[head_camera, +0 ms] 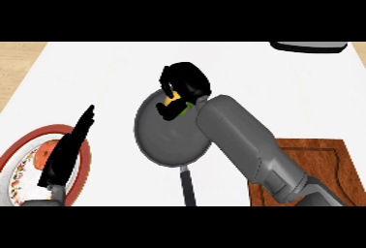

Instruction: Pick the lemon from the cutting board and place it in the pan

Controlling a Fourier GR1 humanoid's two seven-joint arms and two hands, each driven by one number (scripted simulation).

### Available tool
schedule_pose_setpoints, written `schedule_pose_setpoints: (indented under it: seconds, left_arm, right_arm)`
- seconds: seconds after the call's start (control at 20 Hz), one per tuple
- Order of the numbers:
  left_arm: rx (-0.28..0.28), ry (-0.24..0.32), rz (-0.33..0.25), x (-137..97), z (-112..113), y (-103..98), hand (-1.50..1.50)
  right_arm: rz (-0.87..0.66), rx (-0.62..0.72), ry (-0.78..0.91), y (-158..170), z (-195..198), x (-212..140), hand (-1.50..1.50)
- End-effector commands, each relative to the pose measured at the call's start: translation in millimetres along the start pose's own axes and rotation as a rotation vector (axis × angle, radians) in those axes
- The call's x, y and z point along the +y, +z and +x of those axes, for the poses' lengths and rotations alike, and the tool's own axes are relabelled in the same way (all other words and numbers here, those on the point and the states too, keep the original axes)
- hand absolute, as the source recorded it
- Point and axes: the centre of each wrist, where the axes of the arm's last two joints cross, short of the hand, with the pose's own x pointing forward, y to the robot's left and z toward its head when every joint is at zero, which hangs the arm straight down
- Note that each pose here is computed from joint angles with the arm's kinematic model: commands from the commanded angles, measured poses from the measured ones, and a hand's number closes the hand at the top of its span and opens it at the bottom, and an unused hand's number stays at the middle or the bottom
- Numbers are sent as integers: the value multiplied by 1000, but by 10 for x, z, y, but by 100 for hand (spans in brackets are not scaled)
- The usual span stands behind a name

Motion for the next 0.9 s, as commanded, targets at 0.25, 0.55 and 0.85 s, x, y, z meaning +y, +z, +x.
schedule_pose_setpoints:
  seconds: [0.25,0.55,0.85]
  left_arm:
    - [-51,1,-42,-51,167,-79,0]
    - [-41,-12,-59,-53,107,-54,0]
    - [-34,-22,-49,-127,100,-107,0]
  right_arm:
    - [238,208,-269,166,-344,426,-150]
    - [142,178,-500,233,-375,502,-150]
    - [-128,123,-650,117,-233,267,-150]
